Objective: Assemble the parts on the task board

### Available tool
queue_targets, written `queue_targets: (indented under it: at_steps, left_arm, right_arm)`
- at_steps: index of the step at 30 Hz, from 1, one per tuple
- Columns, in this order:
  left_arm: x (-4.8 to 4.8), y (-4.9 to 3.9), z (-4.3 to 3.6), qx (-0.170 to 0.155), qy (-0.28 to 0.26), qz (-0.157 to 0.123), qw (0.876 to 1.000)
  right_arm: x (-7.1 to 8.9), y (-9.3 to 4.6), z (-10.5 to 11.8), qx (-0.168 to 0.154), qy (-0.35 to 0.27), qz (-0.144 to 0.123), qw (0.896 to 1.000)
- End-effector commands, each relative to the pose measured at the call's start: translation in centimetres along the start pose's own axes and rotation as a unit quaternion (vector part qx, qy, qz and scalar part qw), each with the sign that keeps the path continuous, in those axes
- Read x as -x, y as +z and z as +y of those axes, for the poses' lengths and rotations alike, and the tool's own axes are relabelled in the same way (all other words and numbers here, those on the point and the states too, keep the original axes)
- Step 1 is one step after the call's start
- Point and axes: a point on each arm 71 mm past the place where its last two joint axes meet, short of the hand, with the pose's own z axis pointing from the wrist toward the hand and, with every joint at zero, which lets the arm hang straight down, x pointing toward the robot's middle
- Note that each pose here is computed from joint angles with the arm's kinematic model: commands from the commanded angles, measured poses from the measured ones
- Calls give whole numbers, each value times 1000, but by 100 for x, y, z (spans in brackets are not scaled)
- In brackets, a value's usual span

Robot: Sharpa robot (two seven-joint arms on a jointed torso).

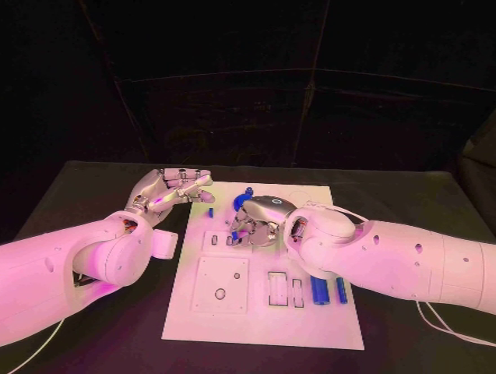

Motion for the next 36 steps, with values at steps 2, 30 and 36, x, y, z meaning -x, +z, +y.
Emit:
queue_targets:
  at_steps: [2, 30, 36]
  left_arm:
    - [-16, 6, -15, -5, -2, 7, 1000]
    - [-12, 8, -13, -4, -1, 6, 1000]
    - [-13, 8, -12, -4, -1, 7, 1000]
  right_arm:
    - [-74, -19, -65, -19, -16, 31, 999]
    - [-86, -36, -40, -27, -50, 40, 998]
    - [-78, -34, -31, -30, -56, 34, 997]
